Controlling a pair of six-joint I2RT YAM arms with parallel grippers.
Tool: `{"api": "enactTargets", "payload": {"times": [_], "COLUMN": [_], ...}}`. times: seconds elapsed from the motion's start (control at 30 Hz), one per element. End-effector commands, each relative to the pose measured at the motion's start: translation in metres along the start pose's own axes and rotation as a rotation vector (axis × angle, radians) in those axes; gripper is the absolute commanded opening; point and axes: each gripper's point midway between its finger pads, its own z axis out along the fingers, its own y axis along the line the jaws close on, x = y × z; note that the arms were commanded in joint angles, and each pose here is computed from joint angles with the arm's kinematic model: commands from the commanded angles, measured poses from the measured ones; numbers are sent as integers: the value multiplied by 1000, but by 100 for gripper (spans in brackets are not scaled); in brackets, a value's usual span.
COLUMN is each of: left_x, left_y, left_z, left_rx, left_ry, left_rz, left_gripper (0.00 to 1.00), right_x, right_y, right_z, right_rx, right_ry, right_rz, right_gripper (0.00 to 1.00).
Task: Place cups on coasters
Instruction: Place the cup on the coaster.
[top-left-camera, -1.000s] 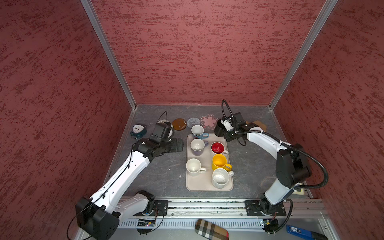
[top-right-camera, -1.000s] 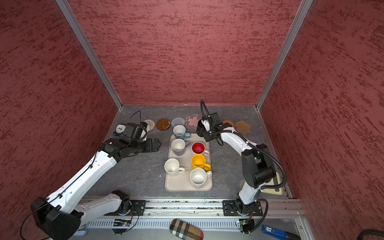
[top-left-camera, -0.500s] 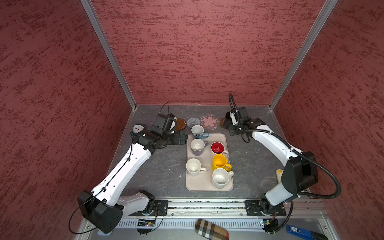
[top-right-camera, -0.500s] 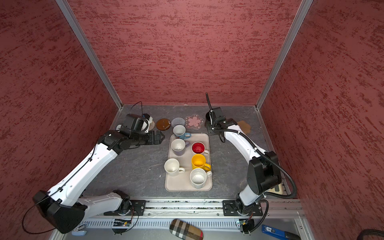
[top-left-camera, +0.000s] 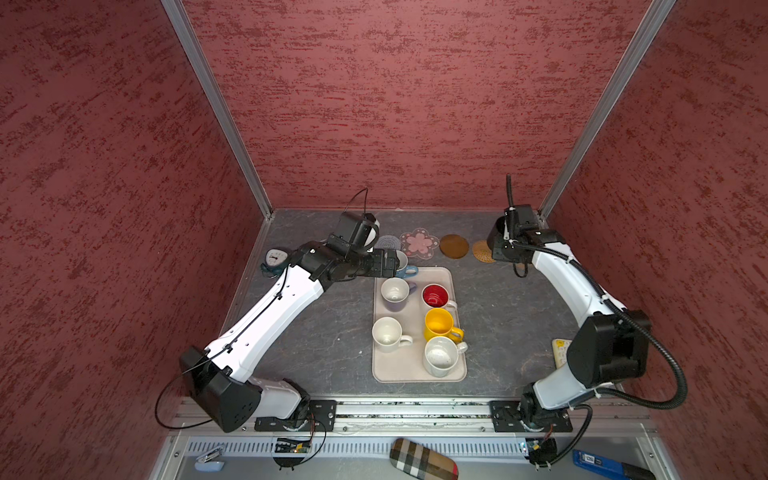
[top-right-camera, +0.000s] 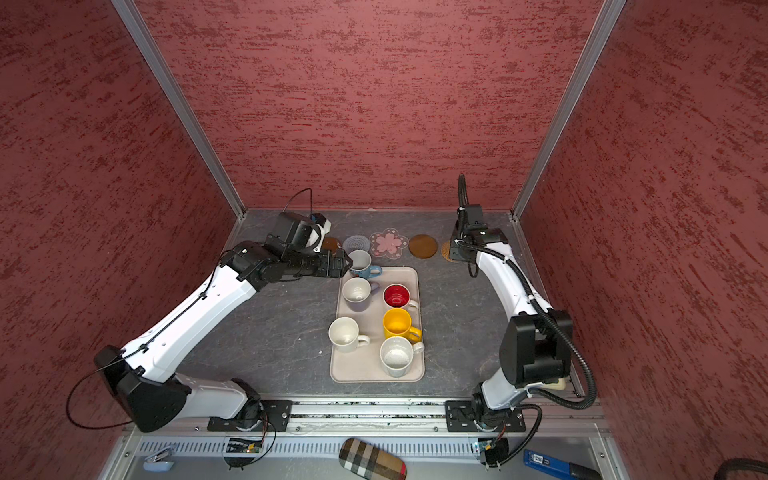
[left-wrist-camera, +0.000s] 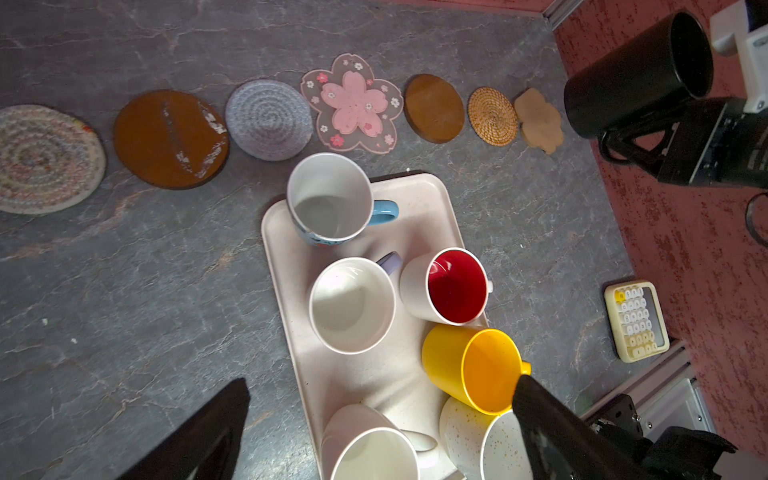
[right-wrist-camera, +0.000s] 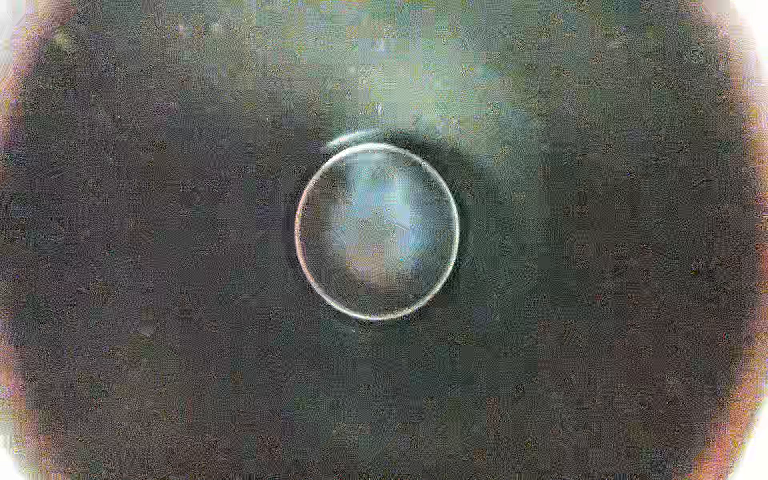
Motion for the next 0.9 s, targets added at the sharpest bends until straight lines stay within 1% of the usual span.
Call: {"api": "enactTargets", "payload": {"times": [0.0, 0.1, 0.23, 0.43, 0.7, 0.87], "left_x": [-6, -6, -9, -8, 1, 5], "left_y": [-9, -9, -7, -13, -3, 6], "left_z": [9, 28, 48, 65, 85, 95], "left_rx": [-7, -21, -38, -1, -22, -25], "left_ry": [-22, -18, -29, -33, -27, -19], "left_rz": [22, 31, 39, 49, 69, 52], "left_gripper": [100, 100, 100, 100, 99, 99], "right_x": [-33, -38, -48, -52, -53, -55], "right_y": [-13, -28, -40, -59, -85, -90], "right_z": [-5, 8, 29, 67, 94, 106], "right_rx": [-18, 0, 22, 61, 91, 89], "right_ry": [-98, -117, -146, -100, -78, -71], "right_rz": [78, 116, 117, 139, 180, 184], "right_gripper": [0, 0, 0, 0, 0, 0]}}
